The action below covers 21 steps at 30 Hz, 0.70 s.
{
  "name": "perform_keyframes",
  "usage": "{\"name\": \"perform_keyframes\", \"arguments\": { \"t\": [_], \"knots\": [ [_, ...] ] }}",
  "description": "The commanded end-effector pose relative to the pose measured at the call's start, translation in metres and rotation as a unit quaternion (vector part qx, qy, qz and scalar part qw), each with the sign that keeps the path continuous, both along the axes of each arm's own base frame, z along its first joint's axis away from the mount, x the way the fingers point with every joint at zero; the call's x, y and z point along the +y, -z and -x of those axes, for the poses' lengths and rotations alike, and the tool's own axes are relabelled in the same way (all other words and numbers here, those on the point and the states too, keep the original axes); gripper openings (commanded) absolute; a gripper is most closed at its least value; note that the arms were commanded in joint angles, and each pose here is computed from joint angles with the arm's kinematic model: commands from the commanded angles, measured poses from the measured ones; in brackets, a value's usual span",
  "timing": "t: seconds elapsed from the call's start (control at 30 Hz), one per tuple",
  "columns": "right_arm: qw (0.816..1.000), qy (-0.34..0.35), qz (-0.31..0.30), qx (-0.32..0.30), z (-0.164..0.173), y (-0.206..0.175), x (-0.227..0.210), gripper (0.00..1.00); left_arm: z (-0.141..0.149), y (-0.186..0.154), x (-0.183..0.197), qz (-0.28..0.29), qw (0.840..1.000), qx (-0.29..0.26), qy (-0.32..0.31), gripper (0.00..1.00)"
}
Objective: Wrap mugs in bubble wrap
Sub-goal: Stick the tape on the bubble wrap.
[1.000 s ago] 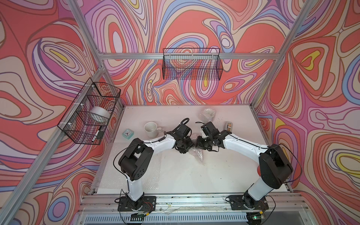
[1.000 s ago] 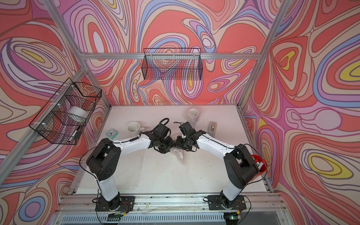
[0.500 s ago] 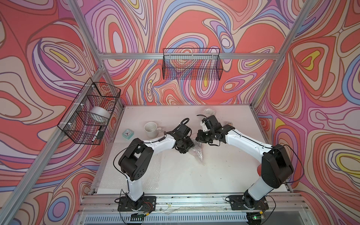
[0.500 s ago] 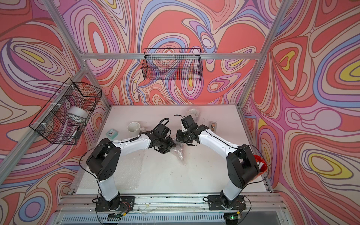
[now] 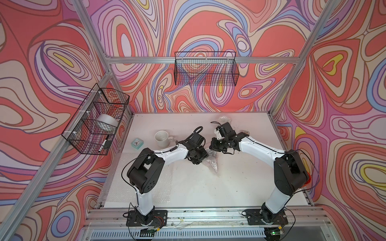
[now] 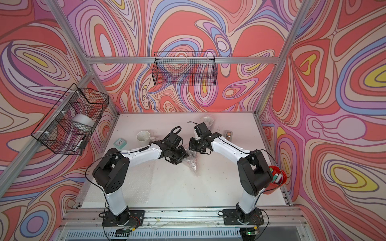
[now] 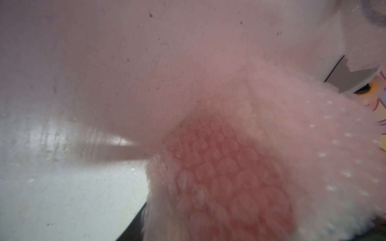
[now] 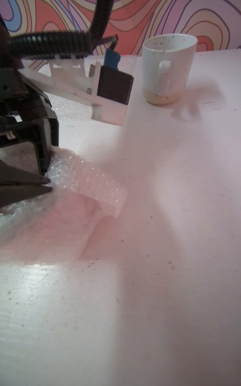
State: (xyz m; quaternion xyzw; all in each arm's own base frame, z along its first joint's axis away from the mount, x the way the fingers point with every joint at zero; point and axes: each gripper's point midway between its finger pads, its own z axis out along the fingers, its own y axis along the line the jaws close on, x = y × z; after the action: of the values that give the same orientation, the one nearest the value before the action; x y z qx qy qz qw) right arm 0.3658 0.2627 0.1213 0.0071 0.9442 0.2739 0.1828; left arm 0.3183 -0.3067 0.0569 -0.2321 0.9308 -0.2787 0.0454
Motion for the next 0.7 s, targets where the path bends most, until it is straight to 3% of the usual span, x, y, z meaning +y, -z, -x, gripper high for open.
{"name": "perform_keyframes", "arguments": {
  "t": [0.0,0.37,0.67],
  "knots": [
    [1.0,0.007,-0.01,-0.02,-0.014,-0.008,0.003,0.0,0.011,0.016,0.014,-0.029,0.999,0.027,-0.004,0.51],
    [0.999,0.026,0.013,-0.019,-0.019,0.006,-0.007,0.0,0.01,0.016,0.014,-0.029,0.999,0.027,-0.004,0.51],
    [0.998,0.039,0.054,0.017,-0.013,0.049,-0.019,0.0,0.01,0.016,0.013,-0.029,0.999,0.027,-0.003,0.51]
  ]
}}
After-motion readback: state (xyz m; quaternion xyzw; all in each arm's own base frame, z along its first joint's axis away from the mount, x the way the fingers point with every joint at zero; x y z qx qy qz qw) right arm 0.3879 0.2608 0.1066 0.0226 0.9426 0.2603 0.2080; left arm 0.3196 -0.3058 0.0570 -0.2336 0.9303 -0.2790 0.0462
